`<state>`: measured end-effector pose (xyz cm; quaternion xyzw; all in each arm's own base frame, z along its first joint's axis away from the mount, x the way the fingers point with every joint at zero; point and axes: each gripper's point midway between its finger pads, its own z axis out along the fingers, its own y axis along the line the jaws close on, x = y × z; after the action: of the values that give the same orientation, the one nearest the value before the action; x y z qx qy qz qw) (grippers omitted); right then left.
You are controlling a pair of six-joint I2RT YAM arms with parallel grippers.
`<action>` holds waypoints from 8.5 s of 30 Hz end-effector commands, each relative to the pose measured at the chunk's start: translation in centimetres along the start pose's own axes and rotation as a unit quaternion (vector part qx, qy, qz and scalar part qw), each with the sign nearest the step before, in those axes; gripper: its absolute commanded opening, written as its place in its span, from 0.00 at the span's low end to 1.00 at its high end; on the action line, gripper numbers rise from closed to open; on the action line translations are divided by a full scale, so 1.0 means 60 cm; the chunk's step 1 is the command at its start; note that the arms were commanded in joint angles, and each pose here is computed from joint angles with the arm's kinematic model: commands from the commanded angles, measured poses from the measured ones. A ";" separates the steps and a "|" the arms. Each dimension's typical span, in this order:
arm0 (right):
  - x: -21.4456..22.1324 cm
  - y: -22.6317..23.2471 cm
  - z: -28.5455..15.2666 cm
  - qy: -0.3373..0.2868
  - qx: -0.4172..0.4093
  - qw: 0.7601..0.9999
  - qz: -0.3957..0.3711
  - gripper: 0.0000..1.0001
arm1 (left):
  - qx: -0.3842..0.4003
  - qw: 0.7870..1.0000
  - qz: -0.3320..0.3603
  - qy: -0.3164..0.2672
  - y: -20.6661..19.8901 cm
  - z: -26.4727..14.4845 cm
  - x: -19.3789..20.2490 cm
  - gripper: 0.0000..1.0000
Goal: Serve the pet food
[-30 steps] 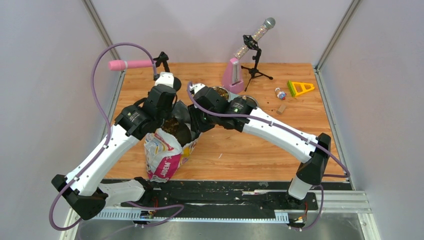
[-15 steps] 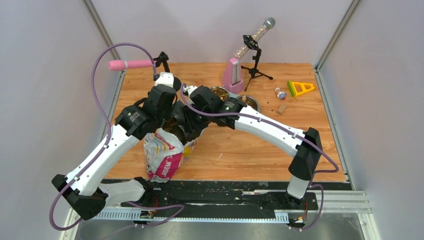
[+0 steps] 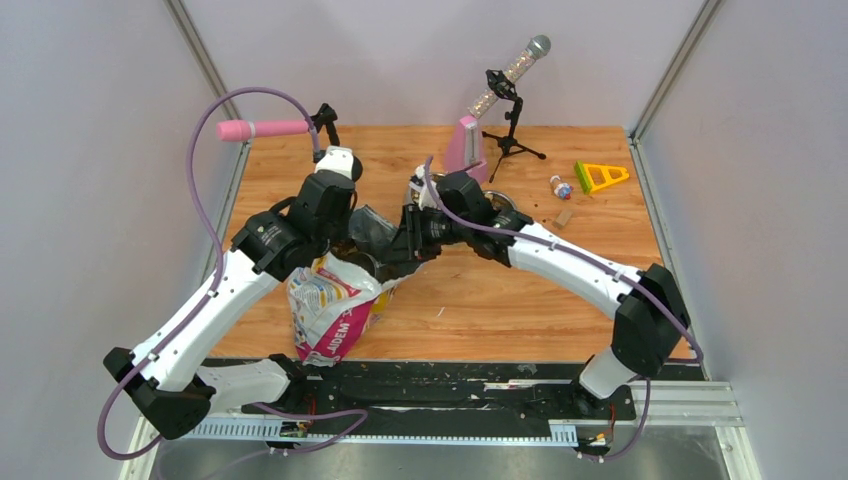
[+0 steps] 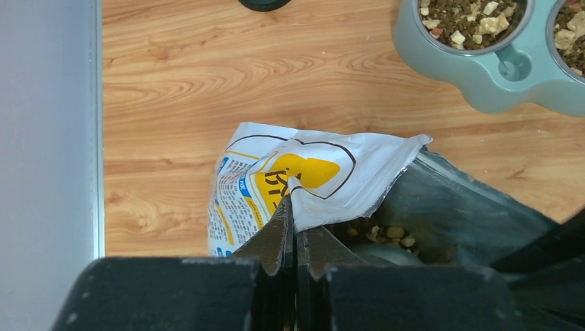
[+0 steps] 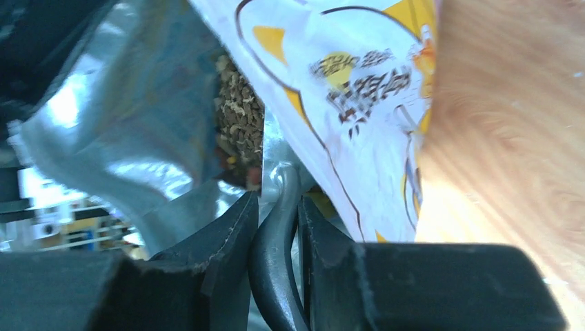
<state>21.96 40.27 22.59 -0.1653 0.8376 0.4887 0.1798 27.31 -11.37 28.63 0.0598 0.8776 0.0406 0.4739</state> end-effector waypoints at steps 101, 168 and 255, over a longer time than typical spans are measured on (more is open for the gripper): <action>-0.095 -0.251 -0.458 -0.484 0.055 0.847 0.214 0.00 | -0.025 0.989 -0.084 -0.122 0.027 -0.029 -0.109 0.00; -0.173 -0.381 -0.388 -0.360 0.392 0.835 0.136 0.00 | -0.040 0.988 -0.080 -0.128 0.041 -0.035 -0.112 0.00; -0.207 -0.333 -0.364 -0.249 0.490 0.835 0.031 0.00 | -0.036 0.987 -0.082 -0.132 0.042 -0.041 -0.114 0.00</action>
<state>37.78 11.65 20.86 0.1130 0.9106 0.0287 0.3964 27.67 -9.77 29.07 0.0423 0.8708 0.0782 0.4836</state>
